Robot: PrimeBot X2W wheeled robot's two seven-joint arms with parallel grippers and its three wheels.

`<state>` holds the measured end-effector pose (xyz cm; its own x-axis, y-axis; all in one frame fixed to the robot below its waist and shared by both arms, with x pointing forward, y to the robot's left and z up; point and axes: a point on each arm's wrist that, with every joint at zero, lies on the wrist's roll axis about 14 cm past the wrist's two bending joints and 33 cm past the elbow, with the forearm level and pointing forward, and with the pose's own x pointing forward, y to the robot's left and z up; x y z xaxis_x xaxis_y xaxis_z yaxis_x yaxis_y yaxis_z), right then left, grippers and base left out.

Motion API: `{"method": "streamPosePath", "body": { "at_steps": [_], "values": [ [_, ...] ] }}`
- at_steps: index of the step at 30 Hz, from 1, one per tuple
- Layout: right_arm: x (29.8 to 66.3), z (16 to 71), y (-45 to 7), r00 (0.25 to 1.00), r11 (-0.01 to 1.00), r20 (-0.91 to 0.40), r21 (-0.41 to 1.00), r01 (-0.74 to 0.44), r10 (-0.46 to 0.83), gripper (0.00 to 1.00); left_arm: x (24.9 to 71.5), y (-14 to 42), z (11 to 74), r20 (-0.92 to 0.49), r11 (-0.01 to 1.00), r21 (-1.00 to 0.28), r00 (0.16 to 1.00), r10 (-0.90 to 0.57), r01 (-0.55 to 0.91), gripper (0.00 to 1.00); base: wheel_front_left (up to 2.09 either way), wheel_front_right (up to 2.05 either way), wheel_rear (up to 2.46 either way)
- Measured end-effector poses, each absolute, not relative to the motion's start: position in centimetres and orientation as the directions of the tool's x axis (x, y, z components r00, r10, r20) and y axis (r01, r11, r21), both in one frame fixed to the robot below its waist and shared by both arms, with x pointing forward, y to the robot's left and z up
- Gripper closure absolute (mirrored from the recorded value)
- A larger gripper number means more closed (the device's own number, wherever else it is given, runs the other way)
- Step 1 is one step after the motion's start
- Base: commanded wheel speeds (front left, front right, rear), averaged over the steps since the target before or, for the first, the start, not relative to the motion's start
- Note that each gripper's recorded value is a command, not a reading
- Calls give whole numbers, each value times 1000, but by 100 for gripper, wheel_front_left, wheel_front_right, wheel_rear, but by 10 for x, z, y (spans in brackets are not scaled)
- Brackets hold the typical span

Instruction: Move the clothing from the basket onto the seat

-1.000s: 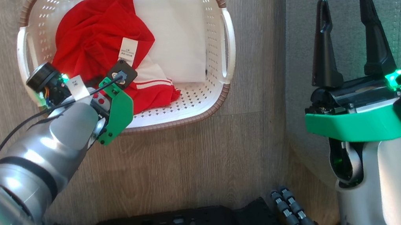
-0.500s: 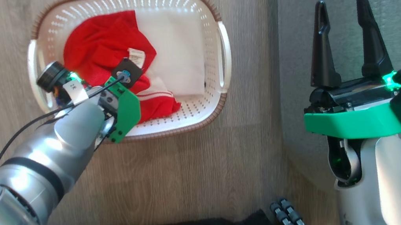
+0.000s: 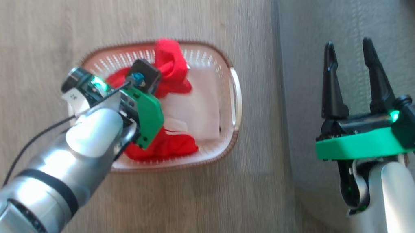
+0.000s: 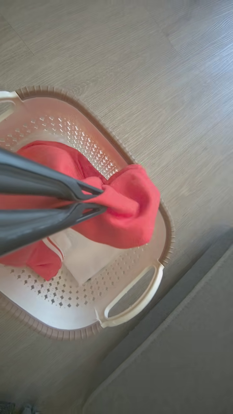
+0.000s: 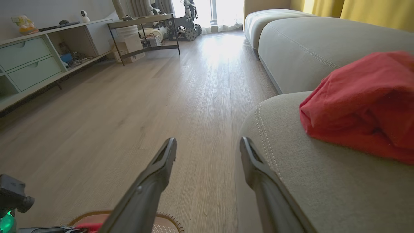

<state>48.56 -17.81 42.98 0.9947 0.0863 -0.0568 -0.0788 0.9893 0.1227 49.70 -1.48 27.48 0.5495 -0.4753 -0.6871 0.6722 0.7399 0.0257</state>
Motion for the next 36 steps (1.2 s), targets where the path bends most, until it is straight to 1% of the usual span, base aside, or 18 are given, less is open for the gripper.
{"method": "streamPosePath", "body": {
  "at_steps": [1,7,14,21,22,26,31,36],
  "values": [
    [486,430,-178,995,989,-57,123,-79,86,0,497,-15,275,-687,740,26,549,-475,672,100,0,0,0],
    [463,449,-174,995,989,-41,121,-84,89,0,492,-19,332,-590,760,24,623,-513,649,100,0,0,0],
    [436,473,-169,995,988,-7,119,-95,97,0,491,-23,412,-444,774,68,714,-542,630,100,0,0,0],
    [404,486,-161,993,986,11,124,-116,115,0,482,-18,483,-321,781,137,773,-547,610,100,0,0,0],
    [396,490,-158,992,984,20,124,-125,123,0,477,-16,500,-287,787,148,787,-545,599,100,0,0,0],
    [385,501,-147,987,980,51,120,-159,153,0,463,-15,528,-227,794,160,805,-549,587,100,0,0,0],
    [382,514,-125,972,968,86,106,-226,218,0,453,-16,564,-139,799,165,815,-562,579,100,0,0,0],
    [378,516,-94,946,945,86,80,-318,311,0,444,-13,584,-94,805,177,824,-559,566,100,0,0,0]
  ]
}}
